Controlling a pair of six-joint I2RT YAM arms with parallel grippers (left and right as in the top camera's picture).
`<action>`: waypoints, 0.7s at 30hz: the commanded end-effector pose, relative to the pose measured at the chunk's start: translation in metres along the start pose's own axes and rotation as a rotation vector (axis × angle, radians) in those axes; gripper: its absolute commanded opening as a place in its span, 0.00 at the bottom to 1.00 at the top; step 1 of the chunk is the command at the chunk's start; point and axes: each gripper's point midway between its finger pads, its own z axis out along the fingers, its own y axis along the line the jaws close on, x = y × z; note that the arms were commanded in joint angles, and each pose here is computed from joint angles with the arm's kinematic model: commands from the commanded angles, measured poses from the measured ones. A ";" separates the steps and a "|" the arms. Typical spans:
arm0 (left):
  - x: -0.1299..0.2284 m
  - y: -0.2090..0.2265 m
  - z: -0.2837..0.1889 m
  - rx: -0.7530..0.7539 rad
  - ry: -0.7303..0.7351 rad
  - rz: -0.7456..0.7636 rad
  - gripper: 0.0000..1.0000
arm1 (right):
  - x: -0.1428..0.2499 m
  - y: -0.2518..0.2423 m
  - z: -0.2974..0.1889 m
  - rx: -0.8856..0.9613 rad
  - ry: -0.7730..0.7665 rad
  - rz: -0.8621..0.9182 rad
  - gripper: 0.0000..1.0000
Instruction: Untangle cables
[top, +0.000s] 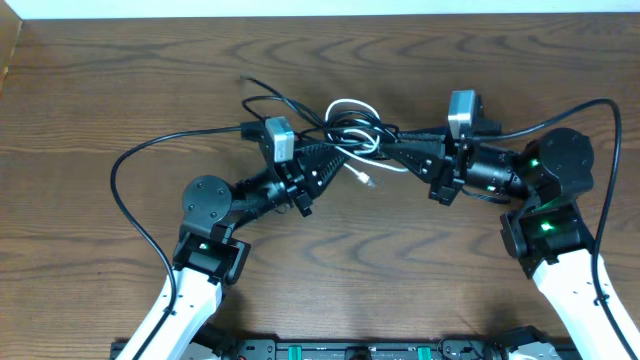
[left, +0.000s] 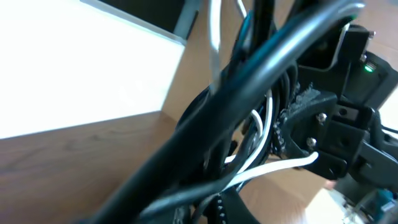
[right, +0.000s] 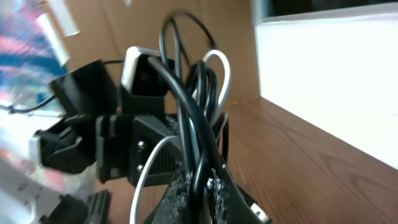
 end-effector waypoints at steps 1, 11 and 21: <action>-0.012 0.003 0.000 -0.036 -0.048 0.022 0.08 | -0.008 -0.007 0.008 0.061 -0.035 0.141 0.01; -0.024 0.012 -0.001 -0.096 -0.108 0.034 0.17 | -0.009 0.003 0.018 0.042 -0.047 0.265 0.01; -0.026 0.011 -0.001 -0.093 -0.116 0.043 0.08 | -0.004 0.008 0.029 0.035 -0.043 0.274 0.04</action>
